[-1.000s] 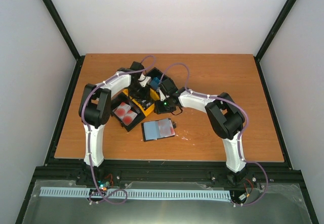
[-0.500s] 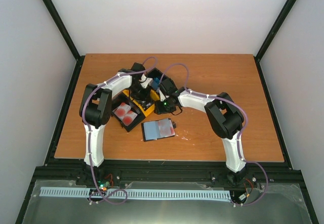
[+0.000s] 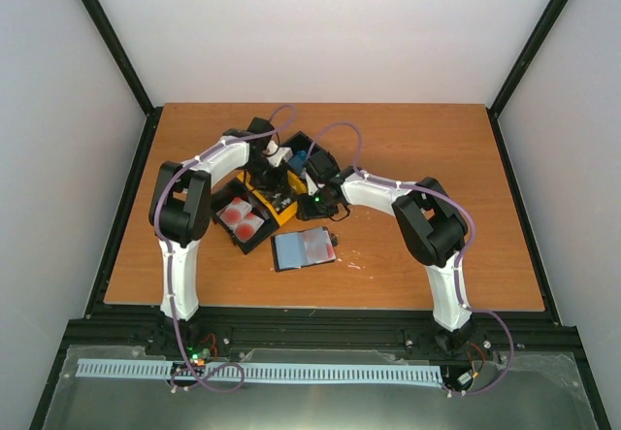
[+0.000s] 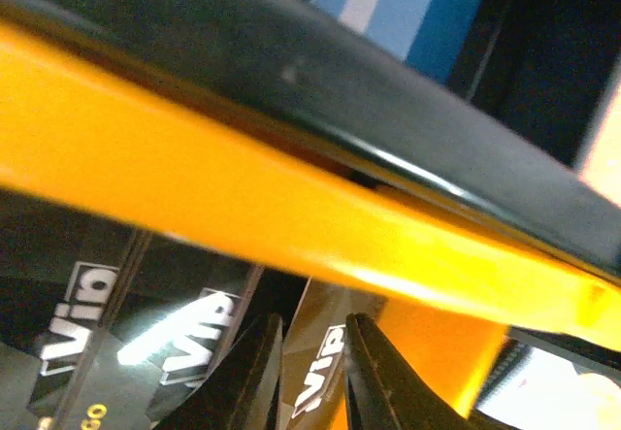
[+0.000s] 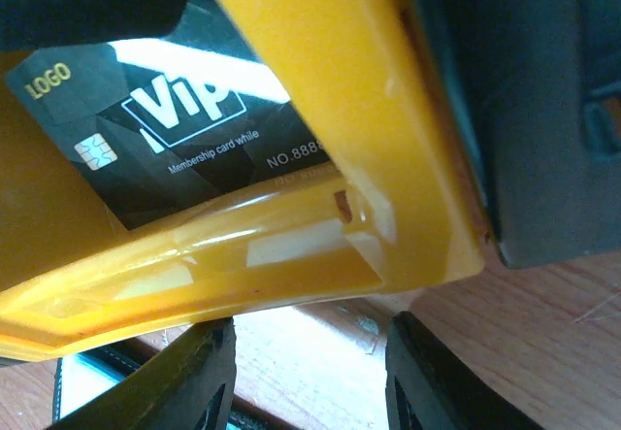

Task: Put the credit cards into the card holder
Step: Pick up the credit card from the storage box.

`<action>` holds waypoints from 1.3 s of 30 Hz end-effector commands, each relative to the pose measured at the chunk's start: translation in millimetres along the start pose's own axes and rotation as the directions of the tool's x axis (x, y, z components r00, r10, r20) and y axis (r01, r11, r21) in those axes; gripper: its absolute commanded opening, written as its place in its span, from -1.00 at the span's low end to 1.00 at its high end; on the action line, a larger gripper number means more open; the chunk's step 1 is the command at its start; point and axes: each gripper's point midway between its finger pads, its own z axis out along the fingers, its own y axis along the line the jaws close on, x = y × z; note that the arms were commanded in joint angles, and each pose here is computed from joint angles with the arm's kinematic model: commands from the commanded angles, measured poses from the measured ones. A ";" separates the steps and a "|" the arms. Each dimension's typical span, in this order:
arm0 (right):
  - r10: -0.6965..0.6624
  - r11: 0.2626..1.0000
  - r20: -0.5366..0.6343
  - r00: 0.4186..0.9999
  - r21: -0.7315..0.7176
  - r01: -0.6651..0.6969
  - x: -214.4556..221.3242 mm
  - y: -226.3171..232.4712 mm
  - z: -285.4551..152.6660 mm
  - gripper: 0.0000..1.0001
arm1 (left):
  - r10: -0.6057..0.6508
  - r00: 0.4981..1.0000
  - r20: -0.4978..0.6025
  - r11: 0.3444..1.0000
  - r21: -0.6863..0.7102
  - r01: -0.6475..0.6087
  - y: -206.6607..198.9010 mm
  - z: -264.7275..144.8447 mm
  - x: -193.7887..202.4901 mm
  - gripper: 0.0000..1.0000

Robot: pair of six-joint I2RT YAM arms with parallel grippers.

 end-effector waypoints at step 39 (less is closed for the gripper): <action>0.009 1.000 0.082 0.997 -0.018 -0.008 -27.2 6.4 -13.3 -0.12 | 0.025 0.998 0.052 0.995 -0.103 -0.019 -15.5 -53.5 -3.2 -0.99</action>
